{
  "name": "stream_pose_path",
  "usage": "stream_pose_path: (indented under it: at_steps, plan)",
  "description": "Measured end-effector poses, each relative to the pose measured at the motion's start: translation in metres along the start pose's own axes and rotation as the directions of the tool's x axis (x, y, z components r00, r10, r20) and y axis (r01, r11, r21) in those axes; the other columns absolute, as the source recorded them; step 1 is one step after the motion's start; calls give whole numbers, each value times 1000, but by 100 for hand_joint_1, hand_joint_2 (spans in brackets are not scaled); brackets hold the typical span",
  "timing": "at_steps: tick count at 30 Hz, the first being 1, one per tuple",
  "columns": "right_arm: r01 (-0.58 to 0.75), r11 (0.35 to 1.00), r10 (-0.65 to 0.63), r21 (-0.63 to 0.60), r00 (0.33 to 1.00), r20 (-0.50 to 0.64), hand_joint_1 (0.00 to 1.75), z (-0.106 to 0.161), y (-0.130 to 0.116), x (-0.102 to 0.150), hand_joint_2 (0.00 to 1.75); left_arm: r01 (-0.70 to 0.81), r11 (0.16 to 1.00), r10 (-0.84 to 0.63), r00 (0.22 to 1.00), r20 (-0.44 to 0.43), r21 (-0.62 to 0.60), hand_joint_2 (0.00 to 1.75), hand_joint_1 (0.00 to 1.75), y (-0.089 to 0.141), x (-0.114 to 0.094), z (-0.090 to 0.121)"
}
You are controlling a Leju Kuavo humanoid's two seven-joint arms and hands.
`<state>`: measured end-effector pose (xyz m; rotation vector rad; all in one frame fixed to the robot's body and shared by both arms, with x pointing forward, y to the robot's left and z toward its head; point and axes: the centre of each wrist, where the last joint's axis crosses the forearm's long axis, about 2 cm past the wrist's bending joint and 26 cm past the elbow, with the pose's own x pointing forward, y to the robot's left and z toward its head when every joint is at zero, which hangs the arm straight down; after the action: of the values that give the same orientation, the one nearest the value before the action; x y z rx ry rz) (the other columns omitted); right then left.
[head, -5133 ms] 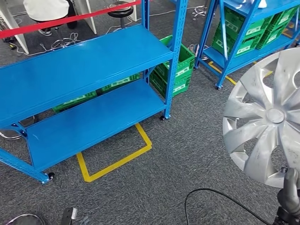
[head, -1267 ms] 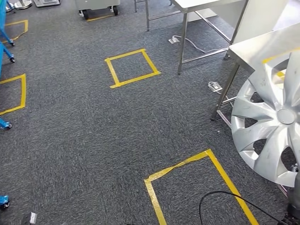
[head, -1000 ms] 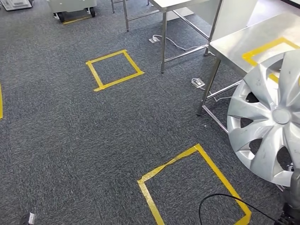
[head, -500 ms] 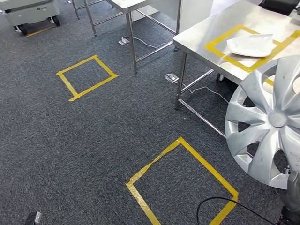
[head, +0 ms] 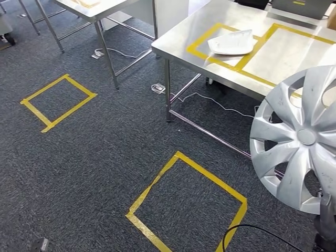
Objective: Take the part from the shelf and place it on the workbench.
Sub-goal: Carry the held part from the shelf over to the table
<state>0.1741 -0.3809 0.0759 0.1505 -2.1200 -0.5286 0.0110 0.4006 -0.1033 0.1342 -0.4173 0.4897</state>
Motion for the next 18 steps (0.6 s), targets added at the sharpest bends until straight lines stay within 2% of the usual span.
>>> stream_pose_path:
  at_steps: [18]
  plan:
    - [-13,1000,12,14,1000,28,175,-6,5,5,175,22,1000,-21,1000,17,-23,175,0,-7,0,-1]
